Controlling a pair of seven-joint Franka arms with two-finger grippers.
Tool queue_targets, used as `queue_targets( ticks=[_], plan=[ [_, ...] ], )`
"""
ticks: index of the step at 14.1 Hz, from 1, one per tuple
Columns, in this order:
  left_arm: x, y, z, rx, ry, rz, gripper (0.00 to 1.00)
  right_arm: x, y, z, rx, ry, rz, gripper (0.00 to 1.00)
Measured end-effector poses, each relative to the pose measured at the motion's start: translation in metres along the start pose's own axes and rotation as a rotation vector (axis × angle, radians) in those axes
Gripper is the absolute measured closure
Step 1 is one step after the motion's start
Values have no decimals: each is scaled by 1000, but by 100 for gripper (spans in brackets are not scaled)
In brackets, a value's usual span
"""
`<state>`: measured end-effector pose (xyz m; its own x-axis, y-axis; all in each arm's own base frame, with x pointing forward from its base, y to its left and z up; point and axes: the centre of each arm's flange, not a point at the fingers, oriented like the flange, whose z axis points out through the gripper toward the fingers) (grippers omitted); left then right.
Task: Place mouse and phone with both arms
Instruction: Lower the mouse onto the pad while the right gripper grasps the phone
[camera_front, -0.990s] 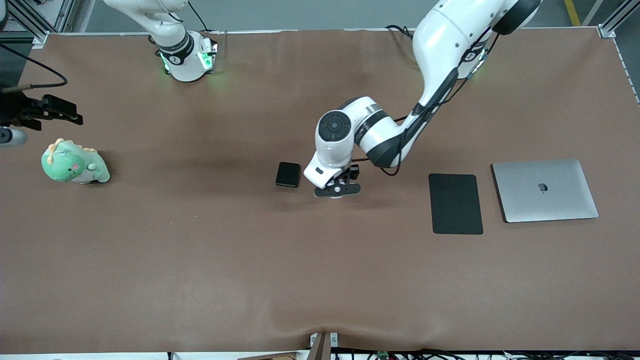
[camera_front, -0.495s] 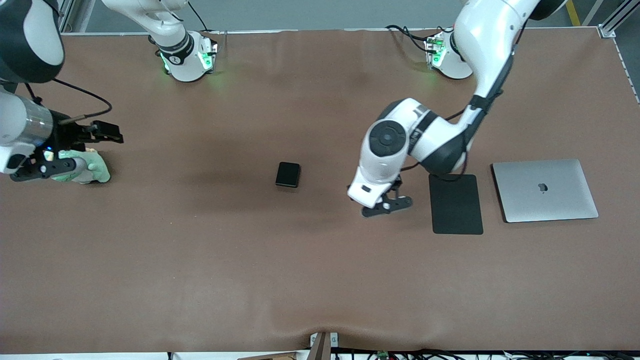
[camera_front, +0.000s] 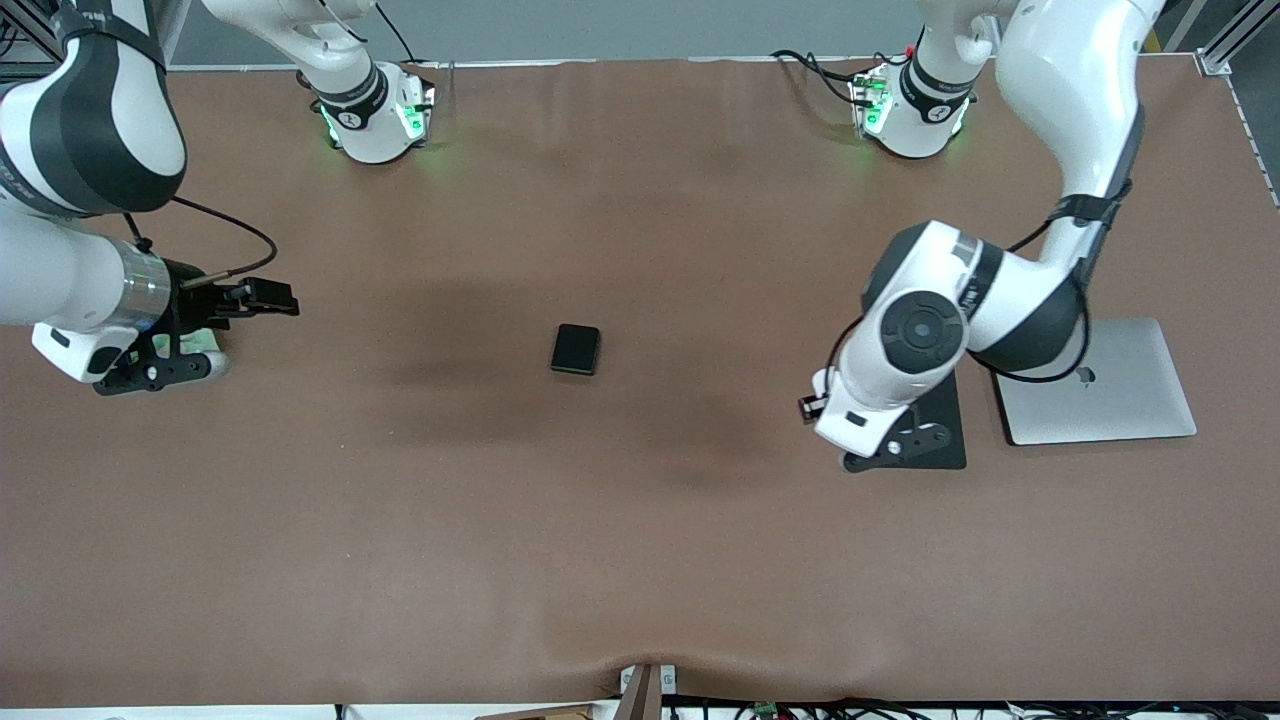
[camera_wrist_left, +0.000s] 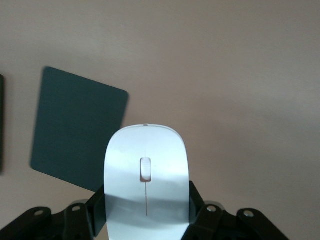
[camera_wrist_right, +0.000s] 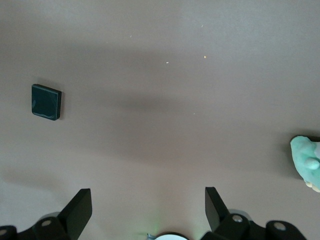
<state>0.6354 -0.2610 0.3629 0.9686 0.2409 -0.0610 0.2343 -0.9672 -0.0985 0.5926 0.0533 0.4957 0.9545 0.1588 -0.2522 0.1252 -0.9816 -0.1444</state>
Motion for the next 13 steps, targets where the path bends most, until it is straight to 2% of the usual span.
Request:
queue_targets(
  ticks=[6, 13],
  plan=[
    [26, -59, 17, 17, -40, 139, 39, 23, -43, 40, -10, -2, 57, 0],
    [33, -112, 23, 34, -69, 293, 39, 39, -75, 97, -25, 52, 114, 0]
  ],
)
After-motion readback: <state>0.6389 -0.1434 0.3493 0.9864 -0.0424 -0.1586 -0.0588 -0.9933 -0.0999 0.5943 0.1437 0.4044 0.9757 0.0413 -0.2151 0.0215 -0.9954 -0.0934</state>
